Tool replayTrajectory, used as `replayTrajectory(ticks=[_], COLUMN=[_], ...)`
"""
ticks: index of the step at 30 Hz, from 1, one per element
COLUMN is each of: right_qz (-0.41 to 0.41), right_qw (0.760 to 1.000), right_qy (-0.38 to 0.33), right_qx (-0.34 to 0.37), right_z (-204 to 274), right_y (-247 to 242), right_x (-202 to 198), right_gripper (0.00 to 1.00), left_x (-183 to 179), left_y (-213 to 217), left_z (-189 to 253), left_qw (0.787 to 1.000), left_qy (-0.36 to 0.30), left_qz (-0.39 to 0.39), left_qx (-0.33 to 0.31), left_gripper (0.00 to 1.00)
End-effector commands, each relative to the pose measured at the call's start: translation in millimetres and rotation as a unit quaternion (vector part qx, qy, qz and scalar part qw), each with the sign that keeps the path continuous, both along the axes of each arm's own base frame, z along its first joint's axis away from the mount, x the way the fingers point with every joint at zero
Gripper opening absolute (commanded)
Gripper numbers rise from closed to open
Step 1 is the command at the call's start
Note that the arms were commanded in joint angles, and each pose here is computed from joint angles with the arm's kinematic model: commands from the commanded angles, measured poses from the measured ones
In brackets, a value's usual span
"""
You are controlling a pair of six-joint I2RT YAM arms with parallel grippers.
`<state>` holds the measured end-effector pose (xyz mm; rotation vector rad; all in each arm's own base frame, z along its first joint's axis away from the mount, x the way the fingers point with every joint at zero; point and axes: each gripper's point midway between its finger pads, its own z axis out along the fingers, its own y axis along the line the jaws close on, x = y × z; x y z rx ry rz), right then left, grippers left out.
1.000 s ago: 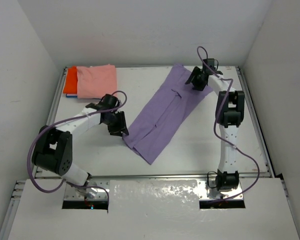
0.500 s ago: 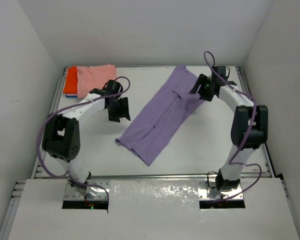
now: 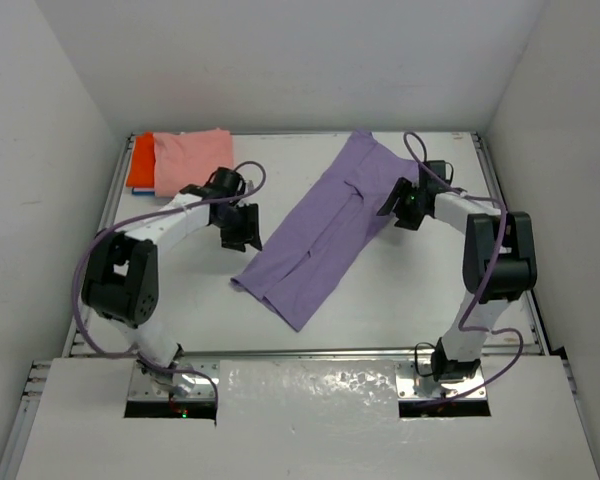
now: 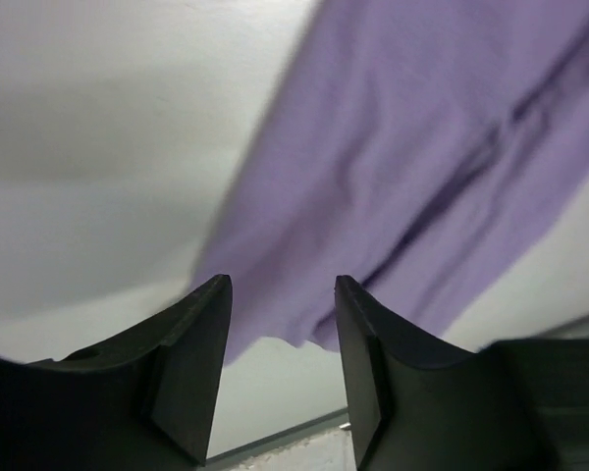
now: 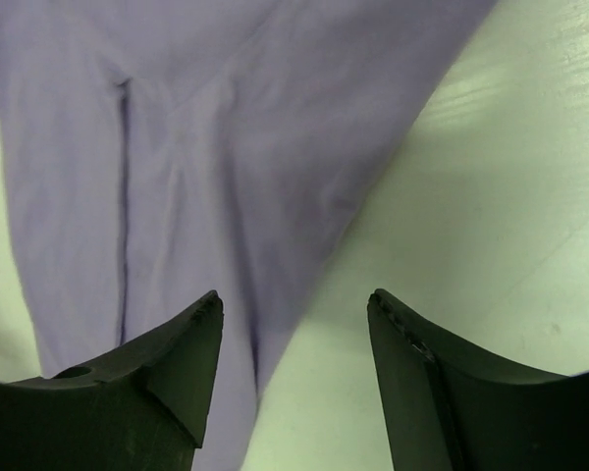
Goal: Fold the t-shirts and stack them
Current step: Rotate the tshirt 80 degrees
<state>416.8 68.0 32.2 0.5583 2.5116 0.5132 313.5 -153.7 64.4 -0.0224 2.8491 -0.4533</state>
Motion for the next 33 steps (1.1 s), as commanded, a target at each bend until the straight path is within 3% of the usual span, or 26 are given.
replayTrajectory(ticks=[1,6,11,15,18,25,33], right_qz=[-0.025,-0.04,-0.04,-0.034,-0.032,-0.033,-0.013], right_qw=[1.0,0.999,0.999,0.999,0.999,0.998,0.997], right_qy=[-0.015,-0.004,0.005,0.006,0.009,0.038,0.072], right_qx=[0.009,0.03,0.033,0.038,0.034,0.032,0.023], right_z=[-6,-26,-41,-43,-40,-43,-43], right_y=[-1,3,4,6,3,-31,-74], right_x=[23,28,33,40,39,35,48], right_gripper=[0.59,0.53,0.44,0.16,0.07,0.05,0.05], left_x=[-22,-58,-63,-63,-63,-79,-120], left_y=[-48,-76,-67,-61,-66,-82,-154], left_z=[37,19,-6,-31,-41,-53,-46], left_qw=[0.993,0.986,0.99,0.993,0.993,0.992,0.984], left_qy=[-0.042,-0.014,-0.003,0.018,0.025,0.047,0.067], left_qz=[-0.066,-0.07,-0.065,-0.063,-0.066,-0.074,-0.115], left_qx=[-0.093,-0.15,-0.123,-0.096,-0.096,-0.088,-0.12], left_gripper=[0.44,0.37,0.36,0.36,0.36,0.36,0.37])
